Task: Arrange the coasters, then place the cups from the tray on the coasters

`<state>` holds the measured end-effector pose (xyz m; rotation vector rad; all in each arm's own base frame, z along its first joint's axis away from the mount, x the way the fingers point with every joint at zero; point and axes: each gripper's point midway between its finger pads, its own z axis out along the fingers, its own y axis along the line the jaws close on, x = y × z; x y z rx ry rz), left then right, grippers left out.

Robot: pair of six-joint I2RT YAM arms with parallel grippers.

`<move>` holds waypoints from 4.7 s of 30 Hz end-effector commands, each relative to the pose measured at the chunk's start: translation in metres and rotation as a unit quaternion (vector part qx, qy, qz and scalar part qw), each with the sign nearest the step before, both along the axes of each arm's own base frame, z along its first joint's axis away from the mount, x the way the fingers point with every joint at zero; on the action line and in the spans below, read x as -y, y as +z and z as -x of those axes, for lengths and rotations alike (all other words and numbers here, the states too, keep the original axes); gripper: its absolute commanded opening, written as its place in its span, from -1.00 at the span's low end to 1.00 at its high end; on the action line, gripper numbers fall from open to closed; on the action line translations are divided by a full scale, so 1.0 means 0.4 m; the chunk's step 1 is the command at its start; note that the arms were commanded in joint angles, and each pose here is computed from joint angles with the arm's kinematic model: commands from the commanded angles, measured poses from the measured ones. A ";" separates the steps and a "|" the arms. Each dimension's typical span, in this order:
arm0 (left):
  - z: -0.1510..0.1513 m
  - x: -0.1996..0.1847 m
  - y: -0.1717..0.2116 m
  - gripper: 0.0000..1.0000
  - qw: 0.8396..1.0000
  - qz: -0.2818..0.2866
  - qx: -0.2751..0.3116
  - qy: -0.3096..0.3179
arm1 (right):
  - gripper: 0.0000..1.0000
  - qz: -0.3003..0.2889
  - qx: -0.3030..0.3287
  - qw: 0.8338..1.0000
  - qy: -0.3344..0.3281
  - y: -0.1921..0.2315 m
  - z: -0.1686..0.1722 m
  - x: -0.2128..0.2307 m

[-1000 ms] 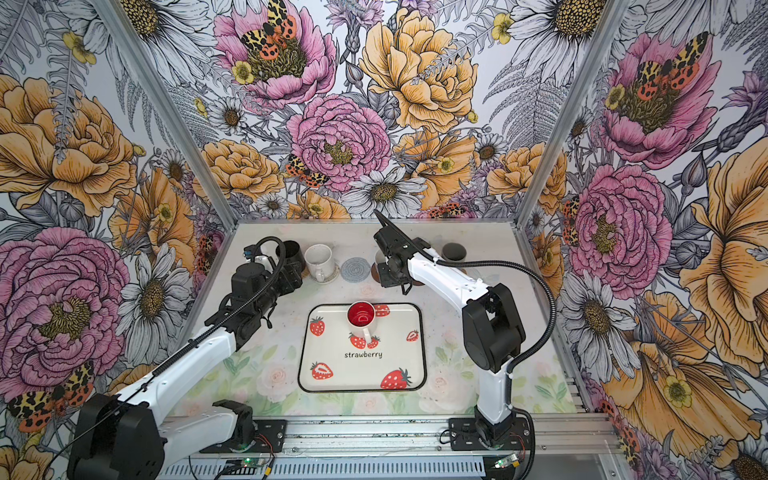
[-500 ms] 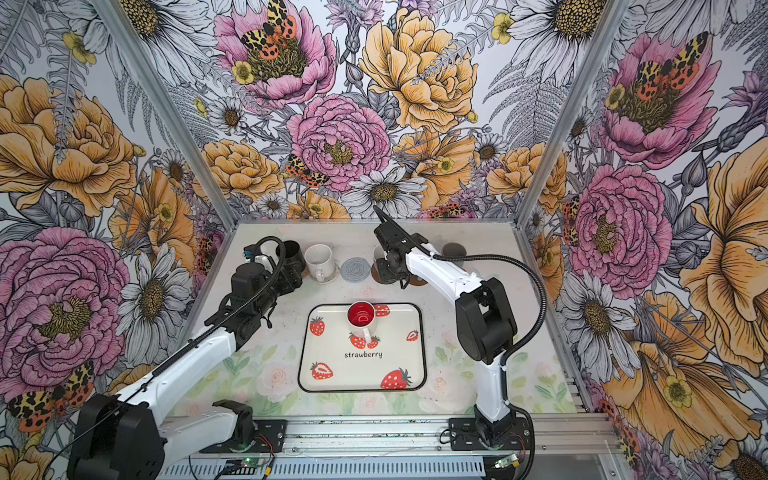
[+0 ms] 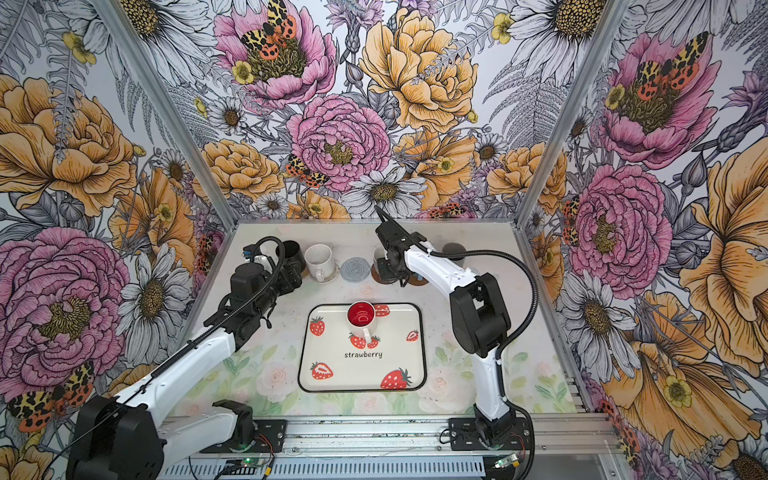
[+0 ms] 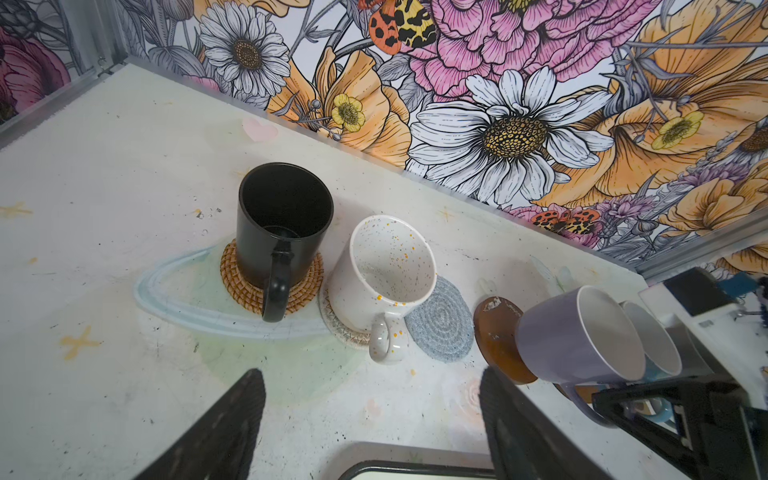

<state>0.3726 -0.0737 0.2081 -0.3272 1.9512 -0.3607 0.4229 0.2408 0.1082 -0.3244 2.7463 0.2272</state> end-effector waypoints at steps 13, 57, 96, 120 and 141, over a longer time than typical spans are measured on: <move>-0.004 -0.010 0.042 0.65 1.000 -0.006 0.019 0.001 | -1.00 -0.034 0.041 0.999 0.007 0.050 -0.079 -0.034; -0.002 -0.016 0.035 0.65 1.000 -0.021 0.012 0.001 | -1.00 -0.023 0.024 0.999 0.002 0.016 -0.101 -0.024; -0.001 -0.018 0.034 0.65 1.000 -0.021 0.011 0.002 | -1.00 -0.033 0.008 0.999 -0.004 -0.007 -0.100 -0.024; -0.001 -0.019 0.036 0.65 1.000 -0.023 0.012 0.001 | -1.00 -0.038 -0.002 0.999 -0.005 -0.022 -0.099 -0.034; 0.001 -0.017 0.035 0.65 1.000 -0.023 0.010 -0.001 | -0.88 -0.042 -0.007 0.999 -0.005 -0.020 -0.092 -0.035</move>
